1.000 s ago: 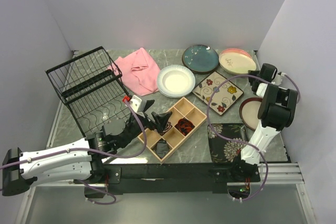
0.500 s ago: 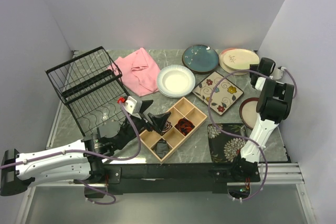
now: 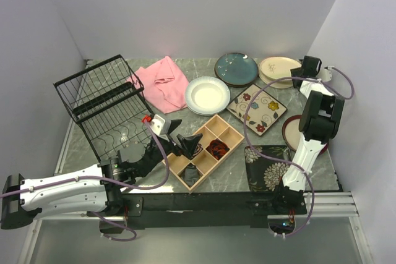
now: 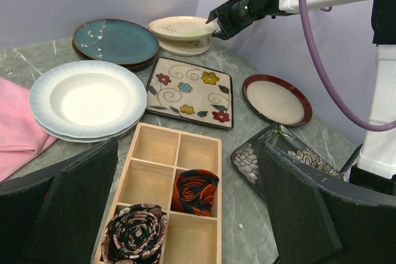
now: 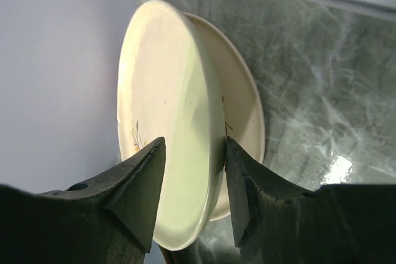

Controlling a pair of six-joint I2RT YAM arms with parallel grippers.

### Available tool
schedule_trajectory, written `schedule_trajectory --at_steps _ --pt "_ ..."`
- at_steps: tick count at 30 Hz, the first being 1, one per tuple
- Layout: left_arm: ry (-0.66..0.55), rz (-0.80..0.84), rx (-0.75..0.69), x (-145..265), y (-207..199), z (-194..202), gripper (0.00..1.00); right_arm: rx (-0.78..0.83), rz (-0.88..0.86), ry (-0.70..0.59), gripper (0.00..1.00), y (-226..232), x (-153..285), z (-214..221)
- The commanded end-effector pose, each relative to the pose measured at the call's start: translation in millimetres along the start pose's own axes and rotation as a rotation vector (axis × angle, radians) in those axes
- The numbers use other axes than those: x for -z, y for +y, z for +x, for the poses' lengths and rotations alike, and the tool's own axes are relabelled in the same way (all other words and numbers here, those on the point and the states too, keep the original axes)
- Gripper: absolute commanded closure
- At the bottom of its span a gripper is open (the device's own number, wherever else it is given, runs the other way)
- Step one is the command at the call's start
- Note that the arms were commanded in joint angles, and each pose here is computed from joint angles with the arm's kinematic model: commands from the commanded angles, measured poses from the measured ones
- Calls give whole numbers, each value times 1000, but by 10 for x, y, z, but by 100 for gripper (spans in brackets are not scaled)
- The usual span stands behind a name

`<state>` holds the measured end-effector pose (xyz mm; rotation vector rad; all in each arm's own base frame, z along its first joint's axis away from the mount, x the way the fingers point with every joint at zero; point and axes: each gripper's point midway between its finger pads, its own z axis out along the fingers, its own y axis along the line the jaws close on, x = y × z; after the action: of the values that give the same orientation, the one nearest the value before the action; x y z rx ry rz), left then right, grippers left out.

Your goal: Unload the plates from the dish rack

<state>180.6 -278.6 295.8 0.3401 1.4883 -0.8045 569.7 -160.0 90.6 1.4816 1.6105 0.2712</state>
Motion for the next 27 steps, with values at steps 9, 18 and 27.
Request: schedule_trajectory --at_steps 9,18,27 --pt "-32 14 11 3 -63 -136 1 67 42 21 53 -41 -196 -81" --pt "-24 -16 -9 -35 -23 -96 1 190 -11 12 54 292 3 -205" --pt "-7 -86 -53 -92 90 -15 1 340 -255 66 43 1013 1323 -186"
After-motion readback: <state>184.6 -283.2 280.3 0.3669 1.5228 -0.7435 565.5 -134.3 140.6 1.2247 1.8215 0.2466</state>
